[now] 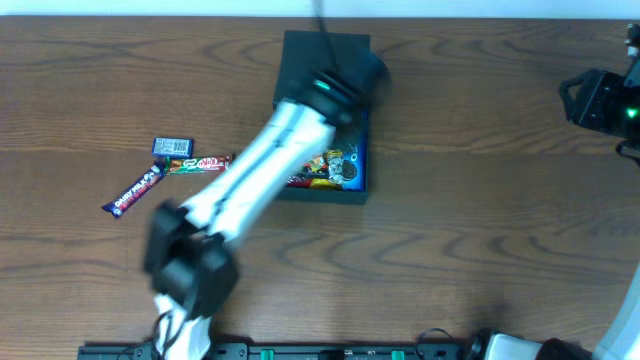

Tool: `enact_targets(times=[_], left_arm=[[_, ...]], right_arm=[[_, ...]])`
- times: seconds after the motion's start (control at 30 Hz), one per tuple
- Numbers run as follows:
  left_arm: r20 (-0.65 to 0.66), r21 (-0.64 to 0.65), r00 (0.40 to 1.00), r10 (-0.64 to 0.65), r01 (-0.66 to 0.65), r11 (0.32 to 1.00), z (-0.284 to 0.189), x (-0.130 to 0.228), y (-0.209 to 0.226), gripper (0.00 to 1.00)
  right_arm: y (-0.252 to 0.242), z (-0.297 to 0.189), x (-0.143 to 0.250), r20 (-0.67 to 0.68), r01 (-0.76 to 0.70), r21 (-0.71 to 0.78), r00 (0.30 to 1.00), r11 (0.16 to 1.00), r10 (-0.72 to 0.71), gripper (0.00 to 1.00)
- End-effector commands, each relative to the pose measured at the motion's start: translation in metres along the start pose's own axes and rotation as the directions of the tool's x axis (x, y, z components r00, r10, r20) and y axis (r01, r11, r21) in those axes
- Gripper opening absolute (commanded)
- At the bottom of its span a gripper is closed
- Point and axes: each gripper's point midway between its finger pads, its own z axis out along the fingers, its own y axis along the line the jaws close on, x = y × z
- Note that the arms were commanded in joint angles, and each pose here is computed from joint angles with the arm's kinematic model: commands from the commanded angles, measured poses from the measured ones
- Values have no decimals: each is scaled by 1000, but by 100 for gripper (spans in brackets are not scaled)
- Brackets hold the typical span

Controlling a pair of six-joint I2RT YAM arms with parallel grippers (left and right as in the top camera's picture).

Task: Pack container
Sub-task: 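Release the Oreo pack and retract the left gripper to the snacks, then grasp the green KitKat Milo bar with the left gripper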

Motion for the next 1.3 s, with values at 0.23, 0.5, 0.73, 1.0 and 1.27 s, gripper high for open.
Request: enact_targets(times=[0.23,0.5,0.73,1.0,1.27], left_arm=[[24,-268,855,-519,505,820,-48,34,229,6],[-28,-342,334,-942,882,323,-2,109,247,6],[-11,-354,-94,-995,931,-84,50,136,208,15],[68,-284,-284,-956,913,-292,79,135,208,78],[188,-255,-376,-907,873,-415,86,139,223,74]], right_arm=[[-1,-5,-2,14,13,2,1000,1000,-13,42],[-1,-5,-1,8,10,2,1000,1000,-10,42],[-1,-5,5,-17,1,2,1000,1000,-1,42],[-1,-6,12,-42,-8,3,999,1000,8,42],[-1,-6,15,-55,-11,3,998,1000,11,42]])
